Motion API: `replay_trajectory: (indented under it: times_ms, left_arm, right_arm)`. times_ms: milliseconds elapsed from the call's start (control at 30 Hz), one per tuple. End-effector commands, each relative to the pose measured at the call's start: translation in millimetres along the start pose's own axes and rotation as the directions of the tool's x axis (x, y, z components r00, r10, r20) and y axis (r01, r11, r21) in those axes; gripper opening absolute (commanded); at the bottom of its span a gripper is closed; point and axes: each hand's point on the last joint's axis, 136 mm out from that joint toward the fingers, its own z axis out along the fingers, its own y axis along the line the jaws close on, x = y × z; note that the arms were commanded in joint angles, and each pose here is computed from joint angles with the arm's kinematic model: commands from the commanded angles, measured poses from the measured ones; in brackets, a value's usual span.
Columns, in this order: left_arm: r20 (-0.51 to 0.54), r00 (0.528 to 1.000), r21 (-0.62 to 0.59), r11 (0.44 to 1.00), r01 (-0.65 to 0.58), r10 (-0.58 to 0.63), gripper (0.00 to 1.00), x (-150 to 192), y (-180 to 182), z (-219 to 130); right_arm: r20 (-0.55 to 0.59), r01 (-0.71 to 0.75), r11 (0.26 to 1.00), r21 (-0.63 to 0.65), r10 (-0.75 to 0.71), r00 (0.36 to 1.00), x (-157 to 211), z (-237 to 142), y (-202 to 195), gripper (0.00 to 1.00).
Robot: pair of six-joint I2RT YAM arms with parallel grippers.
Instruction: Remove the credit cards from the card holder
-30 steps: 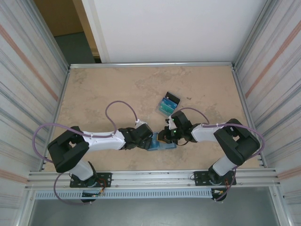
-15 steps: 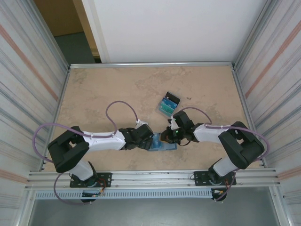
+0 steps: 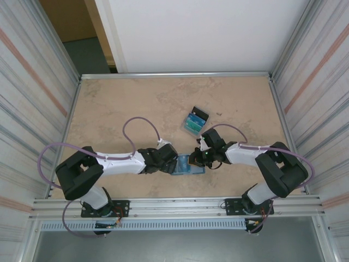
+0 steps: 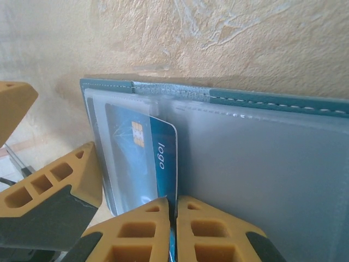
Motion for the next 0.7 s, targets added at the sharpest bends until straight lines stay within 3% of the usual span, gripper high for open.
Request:
replay_trajectory:
  times_ms: [0,333,667]
  left_arm:
    - [0.004,1.0,-0.005,1.0,-0.009,0.009,0.99,-4.4,-0.1,-6.7]
    - [0.115,0.993,0.027,1.0,-0.009,0.005,0.99,-40.6,-11.1,-21.0]
    - [0.069,0.996,0.002,0.999,-0.049,0.049,0.99,-38.2,-17.4,-6.2]
  right_arm:
    - [0.003,-0.012,0.996,0.092,0.012,1.0,1.5,-3.3,-18.6,0.09]
    - [0.004,-0.008,0.996,0.084,0.008,1.0,-0.4,-3.3,-14.5,0.08]
    - [0.004,-0.01,0.996,0.09,0.01,1.0,-1.5,-2.1,-15.2,0.07]
